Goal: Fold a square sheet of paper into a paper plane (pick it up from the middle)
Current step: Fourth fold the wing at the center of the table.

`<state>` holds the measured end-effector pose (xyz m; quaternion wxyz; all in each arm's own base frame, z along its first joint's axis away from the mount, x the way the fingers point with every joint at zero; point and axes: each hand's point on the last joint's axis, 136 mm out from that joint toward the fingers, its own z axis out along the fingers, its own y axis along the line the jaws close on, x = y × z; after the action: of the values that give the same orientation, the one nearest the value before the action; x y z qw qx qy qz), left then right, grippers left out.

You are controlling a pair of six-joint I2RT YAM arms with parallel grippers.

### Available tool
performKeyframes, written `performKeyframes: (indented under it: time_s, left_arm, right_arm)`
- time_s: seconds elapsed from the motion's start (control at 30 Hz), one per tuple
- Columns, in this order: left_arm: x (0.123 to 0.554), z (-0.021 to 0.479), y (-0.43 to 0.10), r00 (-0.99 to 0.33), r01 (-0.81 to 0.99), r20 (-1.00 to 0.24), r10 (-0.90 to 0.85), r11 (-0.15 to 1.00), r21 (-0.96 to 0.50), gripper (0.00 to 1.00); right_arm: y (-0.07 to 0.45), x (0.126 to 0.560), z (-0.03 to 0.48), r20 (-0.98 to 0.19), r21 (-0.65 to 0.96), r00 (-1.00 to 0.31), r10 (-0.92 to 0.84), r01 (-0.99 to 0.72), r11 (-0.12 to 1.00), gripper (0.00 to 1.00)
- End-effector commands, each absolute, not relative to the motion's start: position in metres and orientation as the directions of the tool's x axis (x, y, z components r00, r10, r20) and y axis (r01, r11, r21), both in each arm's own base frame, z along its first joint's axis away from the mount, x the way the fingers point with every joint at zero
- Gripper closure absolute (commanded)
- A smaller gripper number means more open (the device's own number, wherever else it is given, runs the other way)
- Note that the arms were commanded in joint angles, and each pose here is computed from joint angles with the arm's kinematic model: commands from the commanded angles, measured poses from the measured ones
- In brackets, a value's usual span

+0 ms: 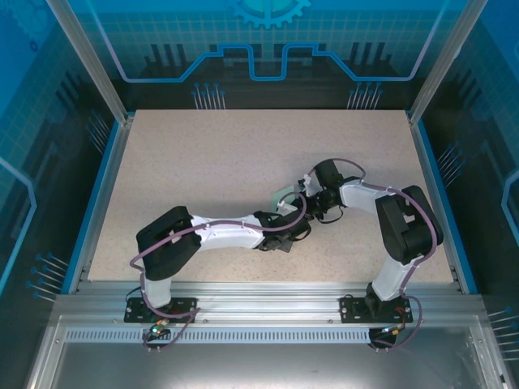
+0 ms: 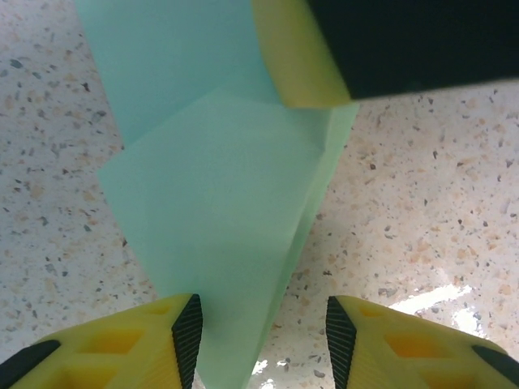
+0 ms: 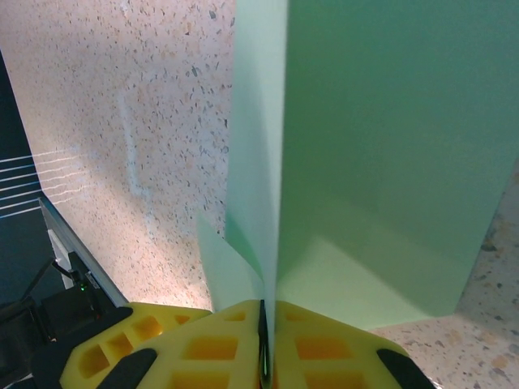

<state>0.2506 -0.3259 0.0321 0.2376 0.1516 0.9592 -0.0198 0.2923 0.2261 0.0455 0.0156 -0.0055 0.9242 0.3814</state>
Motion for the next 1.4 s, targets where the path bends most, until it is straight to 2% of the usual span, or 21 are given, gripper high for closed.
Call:
performKeyframes:
  time_s: [0.0,0.13,0.47,0.73,0.93,1.17,1.37]
  left_arm:
    - [0.254,0.032,-0.324,-0.832,0.294,-0.470,0.295,0.953,0.078,0.54]
    - [0.256,0.032,-0.322,-0.831,0.283,-0.473,0.292,0.955,0.093,0.58]
    - [0.257,0.031,-0.318,-0.832,0.270,-0.474,0.287,0.957,0.105,0.74]
    - [0.256,0.026,-0.313,-0.838,0.259,-0.463,0.289,0.957,0.128,0.80]
    - [0.255,0.024,-0.316,-0.841,0.261,-0.461,0.282,0.959,0.111,0.90]
    - [0.253,0.021,-0.317,-0.862,0.235,-0.464,0.202,0.972,-0.014,0.98]
    - [0.254,0.030,-0.322,-0.885,0.233,-0.455,0.094,0.938,-0.258,1.00]
  right_arm:
    - [0.234,0.290,0.058,-0.033,0.716,-0.999,-0.014,-0.034,0.697,0.90]
    - [0.234,0.290,0.056,-0.032,0.712,-0.999,-0.018,-0.035,0.701,0.90]
    - [0.234,0.285,0.049,-0.016,0.703,-0.999,-0.030,-0.032,0.710,0.90]
    - [0.234,0.286,0.050,-0.019,0.703,-0.999,-0.034,-0.037,0.710,0.90]
    - [0.234,0.285,0.051,-0.020,0.704,-0.999,-0.037,-0.040,0.709,0.88]
    - [0.234,0.286,0.061,-0.052,0.708,-0.998,-0.046,-0.069,0.703,0.81]
    - [0.227,0.290,0.077,-0.123,0.682,-0.992,-0.039,-0.113,0.723,0.62]
